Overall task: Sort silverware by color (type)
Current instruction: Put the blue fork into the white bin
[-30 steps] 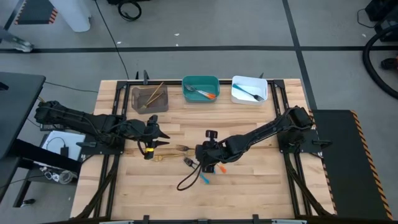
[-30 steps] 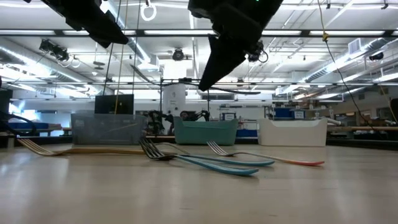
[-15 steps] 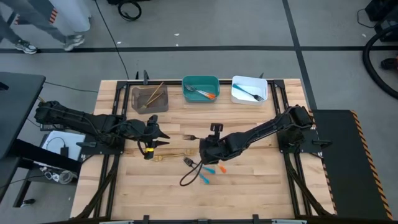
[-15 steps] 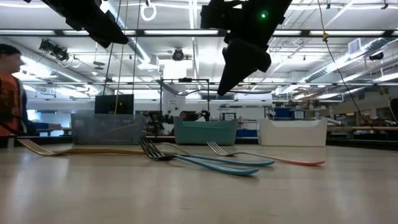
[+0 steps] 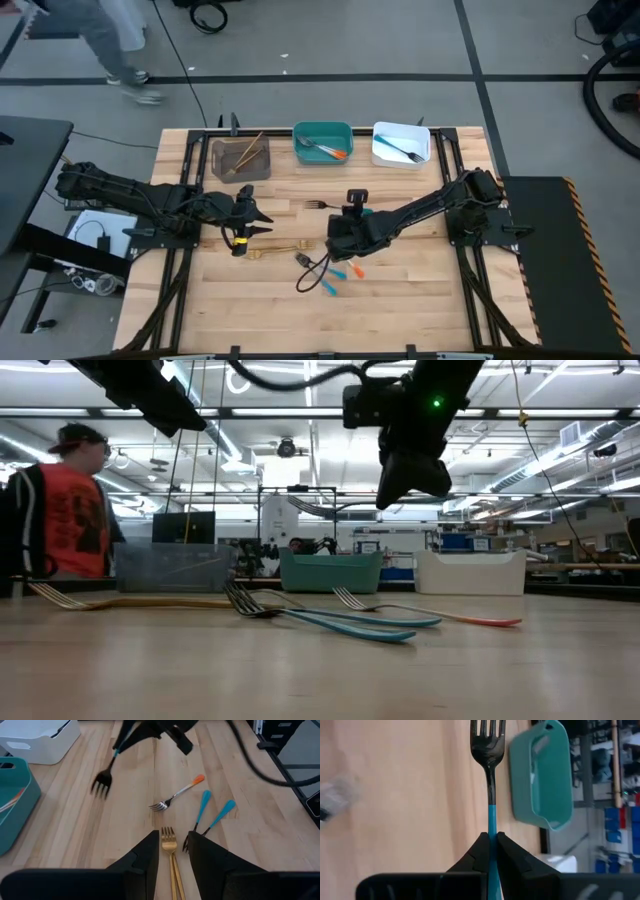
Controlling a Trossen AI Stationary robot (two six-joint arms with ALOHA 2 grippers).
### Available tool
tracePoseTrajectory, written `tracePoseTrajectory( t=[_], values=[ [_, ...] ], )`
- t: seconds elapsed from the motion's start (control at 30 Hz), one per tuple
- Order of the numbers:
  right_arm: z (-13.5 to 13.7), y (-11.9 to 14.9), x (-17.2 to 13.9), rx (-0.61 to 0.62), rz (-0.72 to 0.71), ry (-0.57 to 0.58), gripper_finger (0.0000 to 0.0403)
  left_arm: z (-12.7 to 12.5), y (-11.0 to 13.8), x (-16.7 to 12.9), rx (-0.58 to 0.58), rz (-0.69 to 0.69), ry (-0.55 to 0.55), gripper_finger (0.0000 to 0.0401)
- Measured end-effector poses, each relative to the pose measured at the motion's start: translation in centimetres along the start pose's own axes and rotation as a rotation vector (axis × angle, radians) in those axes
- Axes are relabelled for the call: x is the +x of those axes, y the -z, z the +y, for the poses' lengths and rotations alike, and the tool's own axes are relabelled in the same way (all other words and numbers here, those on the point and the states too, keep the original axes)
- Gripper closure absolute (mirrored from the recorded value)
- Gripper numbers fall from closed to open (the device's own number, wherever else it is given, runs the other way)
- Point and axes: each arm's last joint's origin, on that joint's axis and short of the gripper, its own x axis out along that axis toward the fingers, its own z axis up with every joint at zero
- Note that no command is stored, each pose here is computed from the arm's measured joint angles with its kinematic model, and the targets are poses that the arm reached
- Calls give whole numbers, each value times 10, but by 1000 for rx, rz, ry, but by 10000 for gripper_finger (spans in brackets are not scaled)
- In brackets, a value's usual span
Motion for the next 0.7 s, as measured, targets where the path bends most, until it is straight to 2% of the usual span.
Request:
tracePoseTrajectory(
  t=[0.33,0.7],
  values=[
    [-14,10,7,-48,88,99,378,0,0,0,0,0,0,289],
    [-58,18,4,-59,125,191,378,0,0,0,0,1,0,289]
  ],
)
